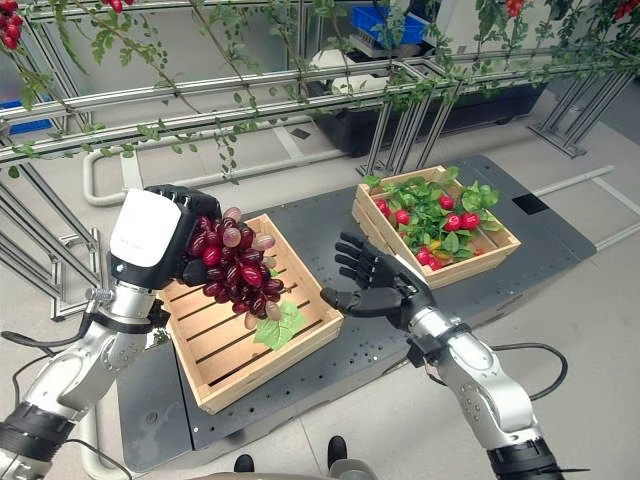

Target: Pick up the fruits from the basket on one side to the basket on the other side

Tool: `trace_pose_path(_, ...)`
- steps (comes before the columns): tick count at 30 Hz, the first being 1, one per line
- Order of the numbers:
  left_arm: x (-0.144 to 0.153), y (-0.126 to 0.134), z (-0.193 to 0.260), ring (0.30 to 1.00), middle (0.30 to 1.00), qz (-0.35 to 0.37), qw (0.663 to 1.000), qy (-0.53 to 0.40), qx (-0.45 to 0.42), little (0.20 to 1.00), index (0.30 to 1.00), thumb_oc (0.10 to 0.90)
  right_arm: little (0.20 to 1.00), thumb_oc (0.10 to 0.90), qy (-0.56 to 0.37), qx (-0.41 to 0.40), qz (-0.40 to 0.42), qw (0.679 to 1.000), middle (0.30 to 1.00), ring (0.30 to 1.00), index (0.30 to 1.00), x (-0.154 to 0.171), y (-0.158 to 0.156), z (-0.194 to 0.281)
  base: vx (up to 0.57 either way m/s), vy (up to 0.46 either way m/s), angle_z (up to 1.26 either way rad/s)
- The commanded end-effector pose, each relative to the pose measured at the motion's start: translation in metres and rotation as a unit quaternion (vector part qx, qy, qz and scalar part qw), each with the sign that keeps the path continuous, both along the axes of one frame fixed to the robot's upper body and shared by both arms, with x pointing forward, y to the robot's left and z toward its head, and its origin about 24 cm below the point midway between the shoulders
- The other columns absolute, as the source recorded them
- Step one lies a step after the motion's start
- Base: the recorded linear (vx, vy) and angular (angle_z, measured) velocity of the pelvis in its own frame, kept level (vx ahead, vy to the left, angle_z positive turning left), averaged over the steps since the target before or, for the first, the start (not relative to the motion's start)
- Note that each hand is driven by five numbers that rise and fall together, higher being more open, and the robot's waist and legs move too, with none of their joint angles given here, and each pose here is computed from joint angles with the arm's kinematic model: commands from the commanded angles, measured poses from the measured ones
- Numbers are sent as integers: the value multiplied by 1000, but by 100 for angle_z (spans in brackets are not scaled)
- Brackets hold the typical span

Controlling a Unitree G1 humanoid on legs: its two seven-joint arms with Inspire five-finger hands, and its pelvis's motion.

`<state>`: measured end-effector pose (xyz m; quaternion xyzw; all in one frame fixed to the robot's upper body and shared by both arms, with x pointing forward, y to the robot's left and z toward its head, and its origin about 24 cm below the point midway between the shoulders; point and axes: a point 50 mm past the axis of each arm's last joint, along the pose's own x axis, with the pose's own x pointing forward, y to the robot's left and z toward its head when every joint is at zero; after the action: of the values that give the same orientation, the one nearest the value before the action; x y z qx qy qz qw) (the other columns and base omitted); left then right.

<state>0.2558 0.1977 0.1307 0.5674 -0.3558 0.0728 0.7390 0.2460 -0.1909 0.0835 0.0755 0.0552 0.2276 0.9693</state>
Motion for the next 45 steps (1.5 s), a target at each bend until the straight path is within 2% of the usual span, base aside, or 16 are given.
trace_pose_path(1,15,-3,38,300,300,1,992,-102,-74,300,300,400,900,800,-156,43,28,986,900,900,900,14,18,62,0,0,0)
trace_pose_path(4,16,-8,36,300,300,-3,992,-96,-84,300,300,400,900,800,-166,61,46,983,900,900,900,13,30,67,0,0,0)
trace_pose_path(9,20,-19,33,300,300,-20,992,-76,-100,300,300,400,900,800,-167,129,123,970,900,900,900,7,56,76,0,0,0)
trace_pose_path(16,20,-31,34,300,300,-42,991,-67,-105,300,300,400,900,800,-160,153,160,962,900,900,900,4,74,75,0,0,0)
trace_pose_path(26,19,-38,33,300,300,-64,991,-53,-105,300,300,400,900,800,-162,169,172,957,900,900,900,3,77,78,0,0,0)
trace_pose_path(43,5,-77,33,300,300,-182,978,-26,-100,300,300,400,900,800,-132,164,170,963,900,900,900,1,92,64,0,0,0)
trace_pose_path(44,4,-78,33,300,300,-185,977,-25,-101,300,300,400,596,598,-131,164,169,963,596,596,596,1,92,64,0,0,0)
trace_pose_path(45,4,-79,33,300,300,-187,977,-25,-101,300,300,400,429,486,-131,162,167,964,429,429,429,1,93,64,0,0,0)
